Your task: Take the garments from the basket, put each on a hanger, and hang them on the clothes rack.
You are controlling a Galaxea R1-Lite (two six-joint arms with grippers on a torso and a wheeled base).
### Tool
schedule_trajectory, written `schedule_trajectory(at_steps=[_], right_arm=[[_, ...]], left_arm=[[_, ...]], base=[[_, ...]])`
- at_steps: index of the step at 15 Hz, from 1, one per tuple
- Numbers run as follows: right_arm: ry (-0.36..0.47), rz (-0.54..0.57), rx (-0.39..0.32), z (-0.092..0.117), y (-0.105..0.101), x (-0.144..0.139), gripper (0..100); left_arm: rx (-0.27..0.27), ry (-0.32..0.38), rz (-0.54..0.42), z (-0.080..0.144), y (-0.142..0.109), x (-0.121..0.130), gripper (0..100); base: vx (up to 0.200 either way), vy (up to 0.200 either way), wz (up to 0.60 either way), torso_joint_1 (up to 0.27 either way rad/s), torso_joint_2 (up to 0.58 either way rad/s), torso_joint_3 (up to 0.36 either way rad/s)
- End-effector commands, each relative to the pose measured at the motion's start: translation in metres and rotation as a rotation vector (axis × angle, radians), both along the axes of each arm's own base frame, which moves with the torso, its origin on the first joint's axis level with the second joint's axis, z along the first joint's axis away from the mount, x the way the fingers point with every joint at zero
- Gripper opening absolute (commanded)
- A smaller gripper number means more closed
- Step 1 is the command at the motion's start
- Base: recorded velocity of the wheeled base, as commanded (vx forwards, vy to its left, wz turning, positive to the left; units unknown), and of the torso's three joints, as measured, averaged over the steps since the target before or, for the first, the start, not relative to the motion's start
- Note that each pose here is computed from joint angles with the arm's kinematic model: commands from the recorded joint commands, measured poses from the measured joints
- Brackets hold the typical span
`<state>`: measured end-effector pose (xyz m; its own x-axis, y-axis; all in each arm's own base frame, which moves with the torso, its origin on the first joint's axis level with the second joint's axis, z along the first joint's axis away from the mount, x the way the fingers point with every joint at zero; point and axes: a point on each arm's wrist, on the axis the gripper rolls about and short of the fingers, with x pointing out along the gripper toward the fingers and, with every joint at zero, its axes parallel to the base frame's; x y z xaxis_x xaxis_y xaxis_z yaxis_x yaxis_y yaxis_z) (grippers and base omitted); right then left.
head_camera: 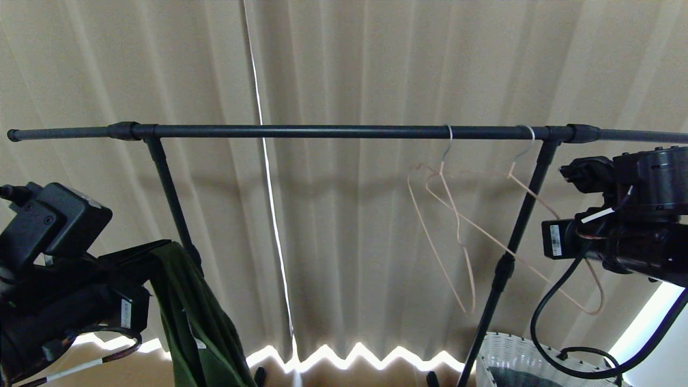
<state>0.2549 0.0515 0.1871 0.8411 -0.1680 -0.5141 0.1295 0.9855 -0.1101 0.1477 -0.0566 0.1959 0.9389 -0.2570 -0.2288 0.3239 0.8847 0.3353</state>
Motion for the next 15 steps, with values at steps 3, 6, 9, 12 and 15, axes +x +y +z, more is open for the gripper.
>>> schedule_trajectory(at_steps=[3, 6, 9, 12, 15], right_arm=[[-0.011, 0.001, 0.003, 0.002, 0.0, -0.002, 0], [-0.034, 0.001, 0.012, 0.007, -0.001, -0.005, 0], [-0.086, 0.005, 0.027, 0.02, -0.003, -0.015, 0], [-0.134, 0.005, 0.05, 0.031, -0.006, -0.028, 0], [-0.143, 0.001, 0.057, 0.031, -0.009, -0.042, 0]], left_arm=[[-0.001, -0.002, 0.002, 0.0, 0.0, 0.0, 0], [0.003, -0.002, 0.003, 0.0, 0.0, 0.0, 0], [0.004, -0.002, 0.004, -0.001, 0.001, 0.0, 0], [0.006, 0.001, 0.005, -0.001, 0.001, 0.0, 0], [0.001, -0.004, 0.009, 0.0, 0.001, 0.0, 0]], base=[[0.0, 0.0, 0.0, 0.0, 0.0, 0.0], [0.0, 0.0, 0.0, 0.0, 0.0, 0.0], [0.0, 0.0, 0.0, 0.0, 0.0, 0.0], [0.0, 0.0, 0.0, 0.0, 0.0, 0.0], [0.0, 0.0, 0.0, 0.0, 0.0, 0.0]])
